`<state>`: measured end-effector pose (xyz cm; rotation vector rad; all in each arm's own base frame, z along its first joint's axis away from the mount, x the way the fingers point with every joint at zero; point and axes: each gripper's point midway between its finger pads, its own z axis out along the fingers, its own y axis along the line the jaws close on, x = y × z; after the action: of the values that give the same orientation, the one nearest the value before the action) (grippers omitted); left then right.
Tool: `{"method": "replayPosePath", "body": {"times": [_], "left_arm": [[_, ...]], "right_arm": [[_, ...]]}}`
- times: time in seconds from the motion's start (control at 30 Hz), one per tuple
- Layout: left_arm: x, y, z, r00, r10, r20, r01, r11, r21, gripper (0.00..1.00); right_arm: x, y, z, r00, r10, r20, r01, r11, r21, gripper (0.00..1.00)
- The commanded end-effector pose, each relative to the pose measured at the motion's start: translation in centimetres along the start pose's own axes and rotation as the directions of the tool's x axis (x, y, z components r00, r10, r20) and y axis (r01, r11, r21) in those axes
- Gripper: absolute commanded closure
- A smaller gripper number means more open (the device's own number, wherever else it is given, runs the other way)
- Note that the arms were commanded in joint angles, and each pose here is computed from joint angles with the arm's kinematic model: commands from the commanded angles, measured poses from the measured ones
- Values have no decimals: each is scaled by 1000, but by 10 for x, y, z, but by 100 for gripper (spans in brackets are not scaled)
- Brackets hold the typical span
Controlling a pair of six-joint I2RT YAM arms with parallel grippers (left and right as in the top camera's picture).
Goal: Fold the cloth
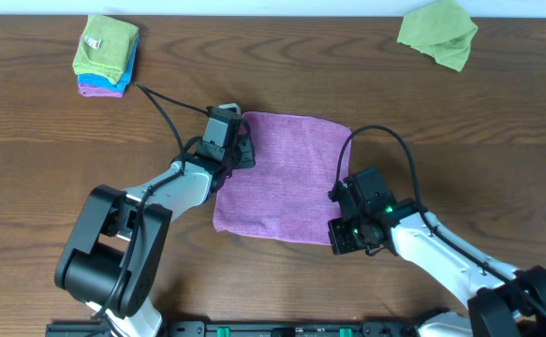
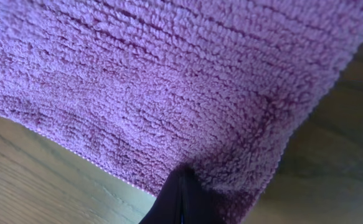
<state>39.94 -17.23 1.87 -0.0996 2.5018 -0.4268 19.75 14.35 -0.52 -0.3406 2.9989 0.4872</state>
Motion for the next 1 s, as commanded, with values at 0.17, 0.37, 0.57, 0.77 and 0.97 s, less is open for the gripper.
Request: {"method": "replayPosePath", "body": {"times": [0.17,0.37,0.57,0.77,0.97], "left_arm": [[-54,-10,-51,985,22,173,-24,1000,10,94],[-43,4,-102,995,-9,97,10,1000,-11,94],[12,16,-141,993,-16,-120,12,999,-34,94],[69,37,-158,962,-71,-264,63,997,-38,94],[106,46,-152,954,-149,-261,183,977,109,94]], "right_arm": [[-33,26,-20,999,-8,45,11,998,-70,98],[-56,43,-56,993,-33,113,43,995,-90,98],[-54,41,-96,981,-24,194,40,996,-78,99],[-31,20,-120,982,61,180,-50,997,-67,98],[-20,14,-133,975,100,197,-73,988,-136,98]]}}
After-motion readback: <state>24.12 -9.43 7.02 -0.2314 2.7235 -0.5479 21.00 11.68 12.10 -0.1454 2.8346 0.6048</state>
